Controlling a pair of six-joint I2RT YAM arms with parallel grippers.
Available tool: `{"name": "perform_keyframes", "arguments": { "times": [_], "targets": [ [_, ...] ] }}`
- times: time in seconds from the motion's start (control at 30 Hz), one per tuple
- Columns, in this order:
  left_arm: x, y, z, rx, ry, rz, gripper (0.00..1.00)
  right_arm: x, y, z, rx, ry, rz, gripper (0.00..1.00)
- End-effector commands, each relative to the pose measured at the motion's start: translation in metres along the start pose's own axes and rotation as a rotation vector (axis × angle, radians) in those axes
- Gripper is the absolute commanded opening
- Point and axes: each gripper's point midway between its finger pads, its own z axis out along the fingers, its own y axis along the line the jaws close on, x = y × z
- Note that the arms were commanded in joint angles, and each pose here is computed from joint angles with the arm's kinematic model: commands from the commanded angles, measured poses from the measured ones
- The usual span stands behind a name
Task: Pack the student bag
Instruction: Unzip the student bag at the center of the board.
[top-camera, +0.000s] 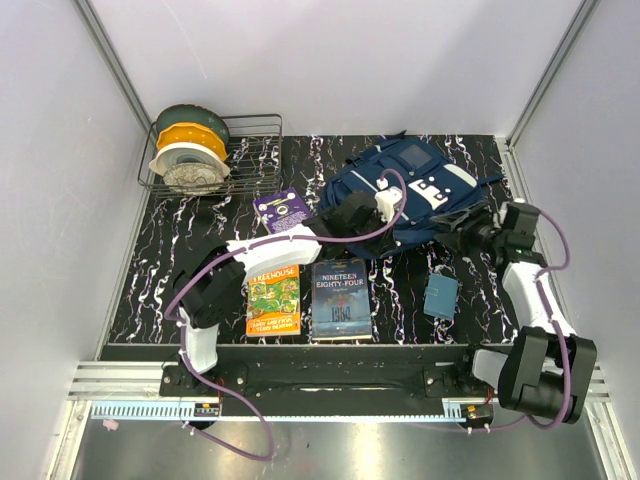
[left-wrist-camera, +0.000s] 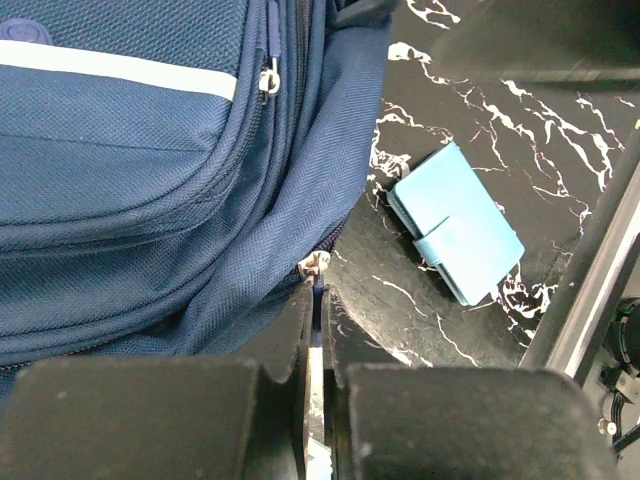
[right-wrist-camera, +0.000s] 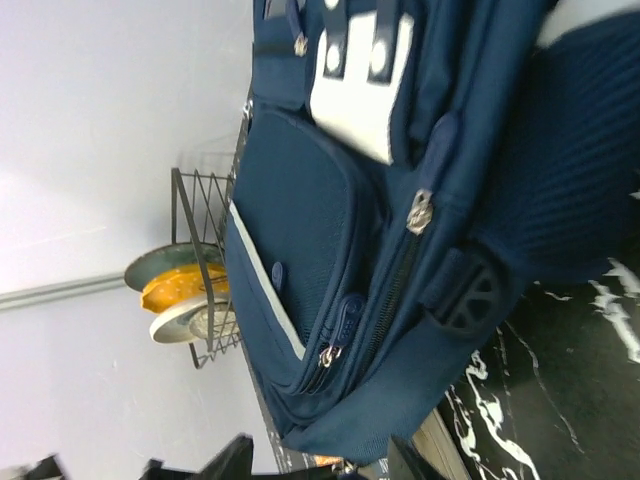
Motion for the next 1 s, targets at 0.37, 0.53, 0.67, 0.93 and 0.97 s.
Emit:
{"name": "perform_keyframes", "arguments": {
  "times": [0.37,0.53,0.67,0.93,0.97],
  "targets": [
    [-0.055,-0.012,-0.009,-0.019,-0.148,0.058,0.00,0.030,0.017,0.017,0.010,0.016,-0.049,0.61],
    [-0.057,-0.018,-0.009,0.011,-0.144,0.070,0.00,0.038,0.003,0.020,0.042,0.000,-0.015,0.59],
    [-0.059,-0.022,-0.011,0.019,-0.148,0.076,0.00,0.041,-0.001,0.028,0.045,0.010,0.000,0.57],
    [-0.063,-0.030,-0.015,0.048,-0.155,0.105,0.00,0.036,-0.010,0.042,0.067,-0.005,0.008,0.57],
    [-0.064,-0.033,-0.016,0.052,-0.159,0.113,0.00,0.034,-0.010,0.044,0.067,-0.004,0.010,0.57]
  ]
}}
